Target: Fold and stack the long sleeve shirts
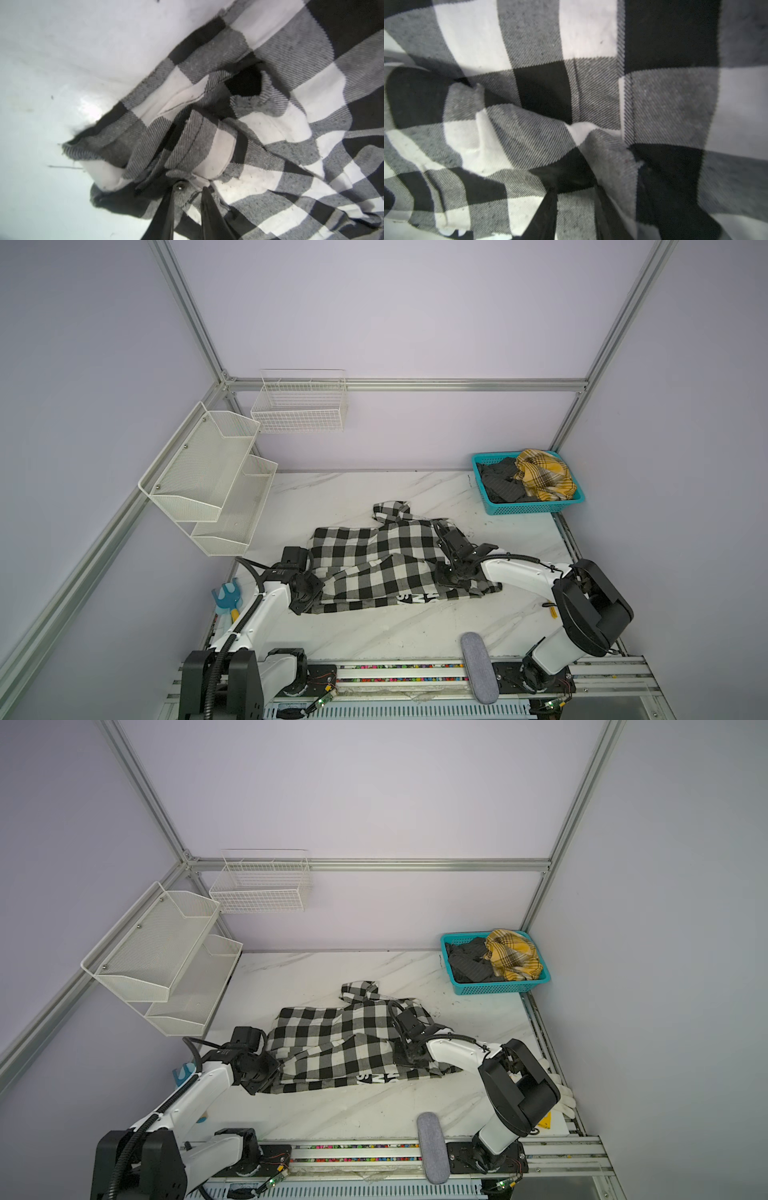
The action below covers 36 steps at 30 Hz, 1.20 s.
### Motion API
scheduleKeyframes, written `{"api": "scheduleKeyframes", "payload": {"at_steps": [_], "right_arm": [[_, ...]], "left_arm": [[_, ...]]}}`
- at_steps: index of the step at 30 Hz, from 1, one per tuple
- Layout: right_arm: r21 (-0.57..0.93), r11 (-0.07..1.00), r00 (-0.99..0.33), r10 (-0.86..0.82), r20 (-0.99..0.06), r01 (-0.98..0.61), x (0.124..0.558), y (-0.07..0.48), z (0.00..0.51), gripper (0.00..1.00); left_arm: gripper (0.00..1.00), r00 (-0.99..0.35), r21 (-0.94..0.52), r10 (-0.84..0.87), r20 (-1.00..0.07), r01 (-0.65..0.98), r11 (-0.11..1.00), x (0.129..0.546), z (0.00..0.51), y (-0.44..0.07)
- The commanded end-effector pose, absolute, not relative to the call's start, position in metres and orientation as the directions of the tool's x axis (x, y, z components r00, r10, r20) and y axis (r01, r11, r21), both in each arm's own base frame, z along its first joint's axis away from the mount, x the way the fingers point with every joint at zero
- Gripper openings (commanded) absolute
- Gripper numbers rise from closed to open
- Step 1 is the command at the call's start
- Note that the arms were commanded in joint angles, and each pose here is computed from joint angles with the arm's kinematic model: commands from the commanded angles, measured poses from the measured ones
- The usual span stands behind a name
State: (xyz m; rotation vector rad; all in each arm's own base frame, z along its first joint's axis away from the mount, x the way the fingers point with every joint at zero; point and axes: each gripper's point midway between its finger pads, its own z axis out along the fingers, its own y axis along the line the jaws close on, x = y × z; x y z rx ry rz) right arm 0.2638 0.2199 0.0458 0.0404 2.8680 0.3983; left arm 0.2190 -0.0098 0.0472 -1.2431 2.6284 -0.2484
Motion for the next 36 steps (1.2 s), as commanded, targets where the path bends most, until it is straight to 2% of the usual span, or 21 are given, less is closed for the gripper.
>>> {"api": "scheduleKeyframes", "payload": {"at_steps": [1,5,9,12,15,20,25,27,29,31,36], "right_arm": [[0.32,0.947,-0.935,0.086,-0.344,-0.03,0.3,0.232,0.117,0.53],[0.366,0.93,-0.894,0.134,-0.428,-0.035,0.37,0.24,0.157,0.67],[0.352,0.935,-0.879,0.124,-0.46,-0.052,0.431,0.25,0.156,0.69],[0.305,0.944,-0.874,0.041,-0.485,-0.125,0.464,0.266,0.145,0.73],[0.231,0.957,-0.866,-0.038,-0.499,-0.175,0.493,0.276,0.127,0.76],[0.23,0.953,-0.861,-0.055,-0.505,-0.196,0.522,0.3,0.102,0.8],[0.213,0.947,-0.864,-0.11,-0.491,-0.241,0.527,0.33,0.072,0.82],[0.192,0.947,-0.864,-0.135,-0.486,-0.256,0.525,0.341,0.058,0.81],[0.171,0.949,-0.864,-0.154,-0.48,-0.263,0.522,0.348,0.046,0.77],[0.158,0.953,-0.866,-0.157,-0.475,-0.26,0.522,0.351,0.036,0.67],[0.104,0.974,-0.861,-0.126,-0.493,-0.202,0.53,0.344,0.025,0.23]], "left_arm": [[0.46,-0.627,-0.366,-0.727,-0.278,-0.631,0.684,0.287,0.125,-0.008],[0.68,-0.626,-0.341,-0.623,-0.469,-0.523,0.781,0.356,0.179,0.007],[0.72,-0.664,-0.292,-0.542,-0.515,-0.459,0.839,0.418,0.185,0.012],[0.72,-0.683,-0.255,-0.512,-0.521,-0.448,0.857,0.449,0.173,0.019],[0.73,-0.703,-0.227,-0.508,-0.497,-0.459,0.859,0.468,0.151,0.027],[0.74,-0.723,-0.192,-0.515,-0.461,-0.485,0.853,0.478,0.119,0.039],[0.72,-0.748,-0.206,-0.527,-0.404,-0.486,0.849,0.475,0.092,0.032],[0.68,-0.755,-0.208,-0.535,-0.38,-0.494,0.844,0.47,0.08,0.03],[0.63,-0.76,-0.202,-0.539,-0.364,-0.5,0.842,0.466,0.072,0.029],[0.56,-0.765,-0.193,-0.541,-0.351,-0.506,0.841,0.462,0.066,0.029],[0.37,-0.767,-0.174,-0.549,-0.333,-0.522,0.835,0.456,0.055,0.033]]}}
